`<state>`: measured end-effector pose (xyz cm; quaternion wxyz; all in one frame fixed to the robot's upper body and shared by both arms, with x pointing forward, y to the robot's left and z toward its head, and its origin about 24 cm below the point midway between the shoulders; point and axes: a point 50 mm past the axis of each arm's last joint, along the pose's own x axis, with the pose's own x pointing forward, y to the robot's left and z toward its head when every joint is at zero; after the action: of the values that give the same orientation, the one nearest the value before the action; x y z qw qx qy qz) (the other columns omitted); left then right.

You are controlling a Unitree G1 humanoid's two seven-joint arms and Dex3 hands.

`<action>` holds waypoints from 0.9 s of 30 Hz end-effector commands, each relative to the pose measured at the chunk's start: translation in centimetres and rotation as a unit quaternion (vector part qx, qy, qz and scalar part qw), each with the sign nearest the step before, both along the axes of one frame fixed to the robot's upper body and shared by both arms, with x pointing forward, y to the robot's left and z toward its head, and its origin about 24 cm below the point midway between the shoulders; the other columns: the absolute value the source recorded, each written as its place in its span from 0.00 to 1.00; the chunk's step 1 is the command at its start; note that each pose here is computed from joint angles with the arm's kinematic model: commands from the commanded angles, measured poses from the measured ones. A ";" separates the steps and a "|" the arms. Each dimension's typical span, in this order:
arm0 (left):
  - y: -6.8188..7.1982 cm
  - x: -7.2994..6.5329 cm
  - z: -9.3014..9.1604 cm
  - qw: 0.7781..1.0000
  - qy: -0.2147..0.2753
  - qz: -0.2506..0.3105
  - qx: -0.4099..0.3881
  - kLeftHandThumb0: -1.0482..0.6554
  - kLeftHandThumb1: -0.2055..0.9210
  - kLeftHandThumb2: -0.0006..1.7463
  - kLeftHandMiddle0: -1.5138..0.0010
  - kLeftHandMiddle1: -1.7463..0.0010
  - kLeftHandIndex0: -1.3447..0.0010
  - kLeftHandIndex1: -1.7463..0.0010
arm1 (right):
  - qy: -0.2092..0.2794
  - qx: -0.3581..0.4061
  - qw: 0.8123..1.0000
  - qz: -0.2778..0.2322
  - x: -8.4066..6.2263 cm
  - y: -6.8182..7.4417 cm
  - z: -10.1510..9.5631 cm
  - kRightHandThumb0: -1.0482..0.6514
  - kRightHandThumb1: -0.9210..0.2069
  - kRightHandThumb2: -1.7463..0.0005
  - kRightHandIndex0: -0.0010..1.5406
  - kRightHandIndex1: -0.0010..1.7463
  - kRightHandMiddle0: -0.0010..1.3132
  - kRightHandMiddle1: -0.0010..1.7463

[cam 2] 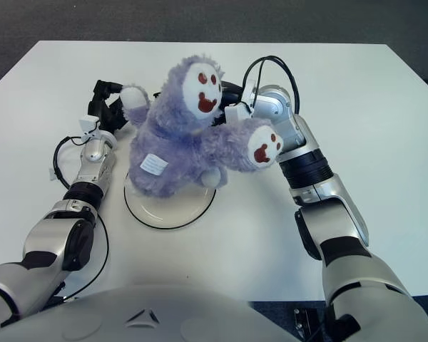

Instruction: Put the doll into the plate.

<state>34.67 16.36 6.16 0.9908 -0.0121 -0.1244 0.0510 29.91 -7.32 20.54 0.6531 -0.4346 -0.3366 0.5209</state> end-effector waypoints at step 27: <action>0.0 -1.8 -3.4 0.998 0.054 0.007 0.000 0.39 0.82 0.45 0.46 0.00 0.76 0.00 | -0.052 -0.050 0.997 0.002 -0.3 -1.0 -0.3 0.61 0.01 0.84 0.36 0.78 0.25 0.80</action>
<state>34.67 16.28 6.15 0.9909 -0.0131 -0.1242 0.0511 29.66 -8.01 19.65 0.6183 -0.4762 -0.3351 0.5279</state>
